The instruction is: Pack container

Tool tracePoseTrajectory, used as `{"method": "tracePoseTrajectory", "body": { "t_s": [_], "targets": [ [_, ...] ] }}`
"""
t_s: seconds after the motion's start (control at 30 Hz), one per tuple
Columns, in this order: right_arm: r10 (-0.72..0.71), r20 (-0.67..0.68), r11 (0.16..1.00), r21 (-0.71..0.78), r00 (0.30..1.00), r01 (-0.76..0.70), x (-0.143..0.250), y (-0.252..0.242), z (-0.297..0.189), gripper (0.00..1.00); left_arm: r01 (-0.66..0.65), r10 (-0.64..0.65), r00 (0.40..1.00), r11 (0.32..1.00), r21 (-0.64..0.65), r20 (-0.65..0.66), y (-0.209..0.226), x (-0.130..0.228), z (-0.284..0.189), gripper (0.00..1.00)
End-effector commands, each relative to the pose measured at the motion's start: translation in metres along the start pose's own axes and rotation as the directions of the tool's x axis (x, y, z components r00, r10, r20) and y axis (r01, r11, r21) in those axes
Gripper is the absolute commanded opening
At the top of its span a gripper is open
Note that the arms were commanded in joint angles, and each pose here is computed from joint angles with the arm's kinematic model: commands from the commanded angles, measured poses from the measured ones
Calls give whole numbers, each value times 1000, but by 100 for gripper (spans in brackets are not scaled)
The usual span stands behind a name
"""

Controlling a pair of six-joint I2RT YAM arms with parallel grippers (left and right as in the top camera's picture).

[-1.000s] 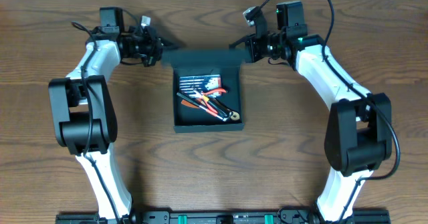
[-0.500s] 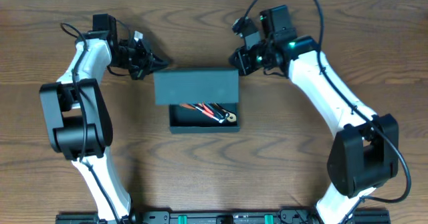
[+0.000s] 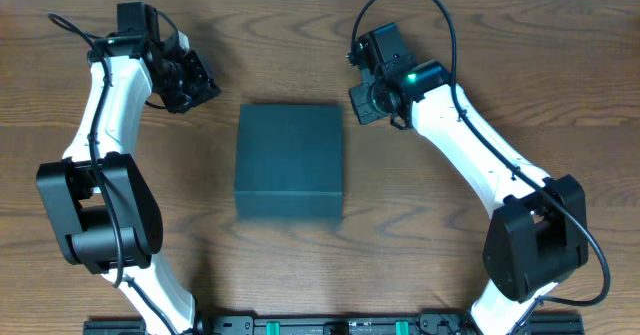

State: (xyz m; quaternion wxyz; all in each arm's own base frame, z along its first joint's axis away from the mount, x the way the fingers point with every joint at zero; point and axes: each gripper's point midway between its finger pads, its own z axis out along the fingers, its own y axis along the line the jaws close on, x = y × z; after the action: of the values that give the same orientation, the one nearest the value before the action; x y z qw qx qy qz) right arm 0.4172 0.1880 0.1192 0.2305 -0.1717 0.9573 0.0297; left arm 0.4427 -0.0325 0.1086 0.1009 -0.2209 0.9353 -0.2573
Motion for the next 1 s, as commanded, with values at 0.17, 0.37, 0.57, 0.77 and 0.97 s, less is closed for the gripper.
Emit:
{"method": "tracePoseTrajectory", "body": {
  "t_s": [0.17, 0.37, 0.57, 0.77, 0.97],
  "targets": [
    [-54, 32, 998, -20, 998, 55, -6, 18, -21, 1, -30, 33, 999, 992, -119, 23, 15, 2, -18, 5],
    [-127, -10, 988, -90, 992, 126, 15, 53, -43, 1, -43, 57, 996, 980, -192, 67, 16, 12, -54, 6],
    [-177, 38, 977, -116, 983, 180, 21, 66, -92, 22, -59, 83, 989, 979, -193, 121, 2, 33, -102, 16],
    [-174, 134, 975, -116, 976, 189, 22, 58, -148, 99, -79, 111, 976, 982, -169, 186, -13, 59, -149, 99],
    [-168, 167, 977, -101, 972, 186, 39, 45, -190, 99, -62, 88, 979, 988, -139, 185, -19, 100, -182, 99]
  ]
}}
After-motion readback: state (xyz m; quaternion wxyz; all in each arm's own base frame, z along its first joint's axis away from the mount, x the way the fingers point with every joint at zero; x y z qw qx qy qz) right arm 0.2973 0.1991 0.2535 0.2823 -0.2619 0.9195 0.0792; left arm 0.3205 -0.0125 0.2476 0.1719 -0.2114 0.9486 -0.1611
